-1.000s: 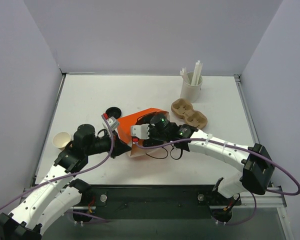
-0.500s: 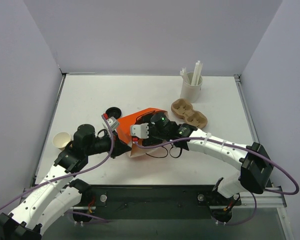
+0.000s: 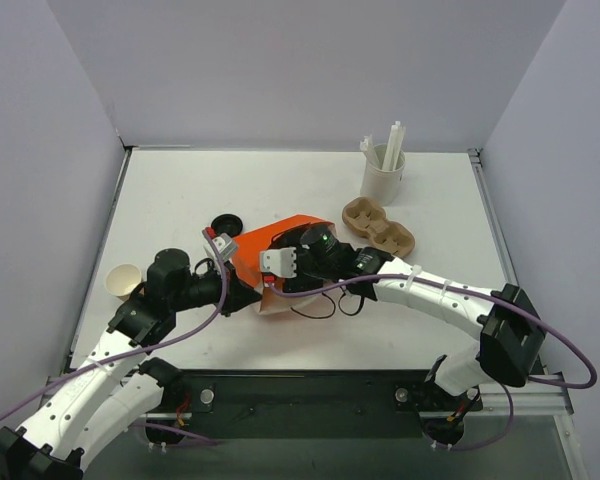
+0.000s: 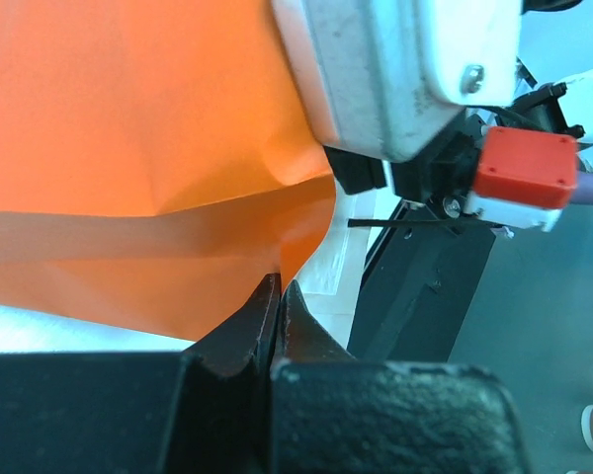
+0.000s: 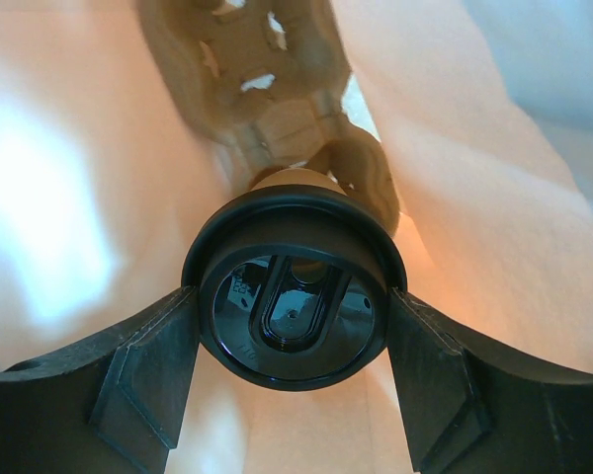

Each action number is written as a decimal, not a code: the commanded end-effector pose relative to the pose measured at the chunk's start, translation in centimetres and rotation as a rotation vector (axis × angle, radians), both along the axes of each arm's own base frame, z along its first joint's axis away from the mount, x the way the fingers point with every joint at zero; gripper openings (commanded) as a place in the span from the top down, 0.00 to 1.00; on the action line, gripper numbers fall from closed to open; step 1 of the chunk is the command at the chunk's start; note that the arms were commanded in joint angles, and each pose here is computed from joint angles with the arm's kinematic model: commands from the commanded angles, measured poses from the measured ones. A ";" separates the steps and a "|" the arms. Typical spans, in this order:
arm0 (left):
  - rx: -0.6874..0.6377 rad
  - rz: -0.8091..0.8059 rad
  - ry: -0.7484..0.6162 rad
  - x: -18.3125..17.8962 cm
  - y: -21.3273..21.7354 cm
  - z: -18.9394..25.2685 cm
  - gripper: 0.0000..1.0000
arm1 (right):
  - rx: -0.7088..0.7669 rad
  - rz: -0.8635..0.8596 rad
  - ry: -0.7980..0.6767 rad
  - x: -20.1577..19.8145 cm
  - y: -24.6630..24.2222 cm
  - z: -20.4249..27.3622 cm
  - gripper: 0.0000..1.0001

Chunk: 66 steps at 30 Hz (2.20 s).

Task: Pack the takeout coffee

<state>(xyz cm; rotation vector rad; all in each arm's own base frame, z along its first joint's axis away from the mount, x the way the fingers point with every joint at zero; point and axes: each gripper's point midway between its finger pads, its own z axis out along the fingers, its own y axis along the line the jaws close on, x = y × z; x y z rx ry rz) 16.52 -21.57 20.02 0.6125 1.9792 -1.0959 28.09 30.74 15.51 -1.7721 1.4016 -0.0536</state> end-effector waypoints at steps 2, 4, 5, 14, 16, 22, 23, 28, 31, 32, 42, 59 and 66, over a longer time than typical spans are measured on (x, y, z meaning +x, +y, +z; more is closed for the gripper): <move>-0.009 0.020 -0.040 0.4 0.1 1.3 1.00 | 0.079 0.026 0.048 -2.2 0.4 1.5 0.66; -0.012 0.024 -0.041 0.4 0.1 1.4 1.00 | 0.095 0.018 0.059 -2.7 0.3 1.7 0.66; -0.012 0.024 -0.038 0.4 0.1 1.3 1.00 | 0.101 0.022 0.062 -3.0 0.5 1.7 0.66; -0.059 0.032 -0.012 0.2 -0.2 1.7 1.00 | 0.122 0.011 0.015 -3.5 2.2 0.5 0.67; -0.062 0.032 -0.007 0.1 -0.2 1.7 1.00 | 0.117 -0.005 0.000 -3.1 2.4 0.2 0.67; -0.061 0.035 0.009 0.0 -0.2 1.5 1.00 | 0.113 -0.081 -0.086 -1.3 2.7 0.3 0.67; -0.063 0.034 0.009 0.0 -0.2 1.5 1.00 | 0.110 -0.095 -0.098 -1.1 2.6 0.4 0.67; -0.067 0.033 0.029 0.1 -0.4 1.1 1.00 | 0.108 -0.117 -0.138 -0.8 2.8 -0.1 0.67; -0.068 0.032 0.029 0.1 -0.4 1.1 1.00 | 0.108 -0.140 -0.163 -0.5 2.7 -0.1 0.67; -0.069 0.032 0.028 0.1 -0.4 1.2 1.00 | 0.107 -0.145 -0.170 -0.4 2.7 -0.2 0.67; -0.066 0.040 0.033 0.1 -0.3 1.0 1.00 | 0.114 -0.177 -0.183 0.2 3.2 -0.3 0.67; -0.042 0.060 0.036 0.5 -0.1 0.3 1.00 | 0.096 -0.156 -0.059 0.7 -1.2 2.0 0.67; -0.045 0.060 0.034 0.5 -0.1 0.4 1.00 | 0.078 -0.139 -0.011 1.1 -1.1 1.1 0.67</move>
